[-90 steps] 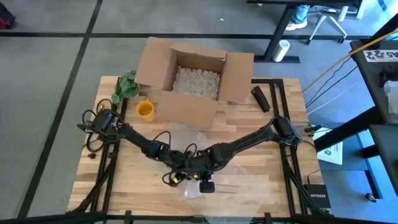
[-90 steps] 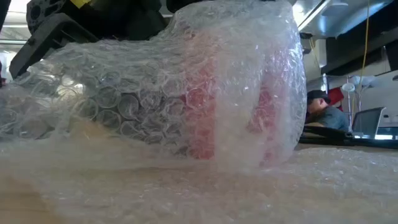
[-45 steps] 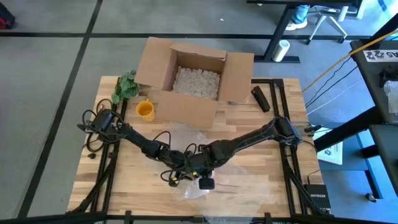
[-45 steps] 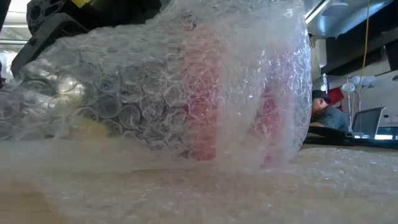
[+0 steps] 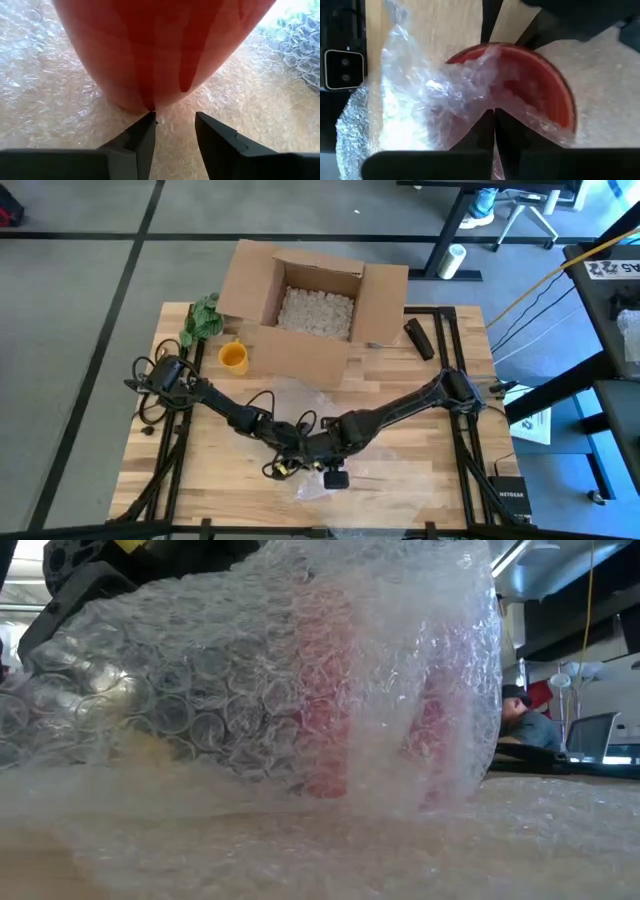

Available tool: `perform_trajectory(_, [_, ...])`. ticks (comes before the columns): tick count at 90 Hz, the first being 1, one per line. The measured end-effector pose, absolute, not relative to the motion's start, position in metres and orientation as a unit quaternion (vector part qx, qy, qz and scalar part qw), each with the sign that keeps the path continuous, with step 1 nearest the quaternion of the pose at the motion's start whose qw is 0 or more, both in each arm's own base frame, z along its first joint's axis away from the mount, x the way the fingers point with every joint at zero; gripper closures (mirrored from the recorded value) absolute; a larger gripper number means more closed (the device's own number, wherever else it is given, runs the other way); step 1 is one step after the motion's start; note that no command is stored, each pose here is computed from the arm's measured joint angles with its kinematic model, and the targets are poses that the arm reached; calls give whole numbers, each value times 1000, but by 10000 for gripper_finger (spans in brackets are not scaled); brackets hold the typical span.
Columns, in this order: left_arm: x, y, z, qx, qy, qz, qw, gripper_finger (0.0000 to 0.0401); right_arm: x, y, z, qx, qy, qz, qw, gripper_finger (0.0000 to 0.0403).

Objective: Wrap mug
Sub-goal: Wrap the red mug with the bubble wrap

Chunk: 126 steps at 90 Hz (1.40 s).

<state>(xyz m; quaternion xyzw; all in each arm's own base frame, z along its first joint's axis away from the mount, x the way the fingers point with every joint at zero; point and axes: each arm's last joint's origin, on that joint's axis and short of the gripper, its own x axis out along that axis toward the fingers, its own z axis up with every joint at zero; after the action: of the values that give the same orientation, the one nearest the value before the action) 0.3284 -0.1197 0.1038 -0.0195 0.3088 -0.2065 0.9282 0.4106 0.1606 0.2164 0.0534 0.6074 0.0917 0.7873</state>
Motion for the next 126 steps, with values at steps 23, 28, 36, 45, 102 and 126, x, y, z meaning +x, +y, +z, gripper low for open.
perform_trajectory(23, [328, -120, 104, -18, 308, -207, 928, 280, 409, 160, 187, 75, 598, 121, 789, 403])
perform_trajectory(28, [328, -120, 104, -18, 308, -207, 928, 280, 410, 159, 185, 81, 591, 127, 792, 403])
perform_trajectory(36, [328, -120, 104, -21, 310, -206, 928, 280, 410, 158, 183, 88, 590, 130, 792, 403])
perform_trajectory(45, [328, -120, 103, -21, 311, -206, 928, 280, 410, 159, 183, 88, 589, 131, 793, 403])
perform_trajectory(102, [328, -120, 104, -21, 311, -206, 928, 280, 412, 159, 203, 72, 609, 108, 782, 403])
perform_trajectory(126, [328, -120, 104, -21, 311, -206, 928, 280, 411, 159, 223, 55, 615, 99, 780, 403])
